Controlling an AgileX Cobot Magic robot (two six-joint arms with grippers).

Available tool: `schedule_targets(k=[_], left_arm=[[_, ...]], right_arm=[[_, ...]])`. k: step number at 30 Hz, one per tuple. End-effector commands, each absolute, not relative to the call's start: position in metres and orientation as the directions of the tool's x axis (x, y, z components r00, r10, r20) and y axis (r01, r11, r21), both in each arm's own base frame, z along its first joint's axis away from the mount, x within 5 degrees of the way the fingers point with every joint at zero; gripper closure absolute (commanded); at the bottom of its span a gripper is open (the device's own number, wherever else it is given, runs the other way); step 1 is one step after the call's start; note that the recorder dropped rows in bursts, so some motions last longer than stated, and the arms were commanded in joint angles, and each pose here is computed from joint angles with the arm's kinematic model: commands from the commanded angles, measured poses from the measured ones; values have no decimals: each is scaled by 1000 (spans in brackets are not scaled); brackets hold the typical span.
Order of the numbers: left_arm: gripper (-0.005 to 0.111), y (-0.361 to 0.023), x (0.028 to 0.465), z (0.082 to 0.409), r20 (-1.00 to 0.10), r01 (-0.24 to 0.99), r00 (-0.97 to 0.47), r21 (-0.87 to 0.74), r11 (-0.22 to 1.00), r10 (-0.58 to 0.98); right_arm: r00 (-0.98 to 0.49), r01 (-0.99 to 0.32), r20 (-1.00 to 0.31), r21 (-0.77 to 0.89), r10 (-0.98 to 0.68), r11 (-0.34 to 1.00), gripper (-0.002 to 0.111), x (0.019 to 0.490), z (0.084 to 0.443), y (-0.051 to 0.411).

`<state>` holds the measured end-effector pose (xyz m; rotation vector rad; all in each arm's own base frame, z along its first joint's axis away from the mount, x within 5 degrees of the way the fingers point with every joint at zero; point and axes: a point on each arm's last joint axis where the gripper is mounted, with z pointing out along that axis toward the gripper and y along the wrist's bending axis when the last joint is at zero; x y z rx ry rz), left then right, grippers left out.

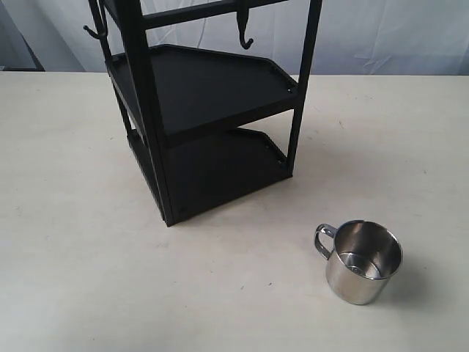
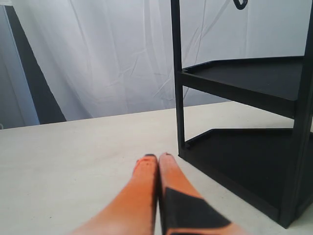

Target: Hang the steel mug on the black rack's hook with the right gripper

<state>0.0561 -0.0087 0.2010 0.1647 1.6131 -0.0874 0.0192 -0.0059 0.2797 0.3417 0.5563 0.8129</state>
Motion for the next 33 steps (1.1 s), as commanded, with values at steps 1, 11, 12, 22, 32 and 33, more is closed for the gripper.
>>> schedule_targets(k=[1, 11, 12, 22, 32, 33], left_arm=[[105, -9, 56, 202, -998, 164, -32, 47, 985, 53], [105, -9, 56, 202, -998, 164, -32, 47, 985, 53], [105, -9, 56, 202, -998, 164, -32, 47, 985, 53], [105, -9, 56, 202, -998, 164, -32, 47, 985, 53], [105, -9, 56, 202, -998, 164, -32, 51, 985, 57], [105, -9, 56, 202, -998, 164, -32, 51, 985, 57]], right_arm=[[226, -615, -54, 766, 973, 186, 108, 34, 266, -12], [225, -437, -513, 707, 828, 557, 108, 41, 268, 7], [222, -357, -634, 654, 741, 667, 108, 43, 271, 8], [-186, 177, -957, 191, 223, 966, 108, 112, 308, -11], [-927, -21, -372, 165, 43, 986, 108, 196, 283, 37], [-940, -51, -339, 219, 27, 974, 106, 201, 277, 44]])
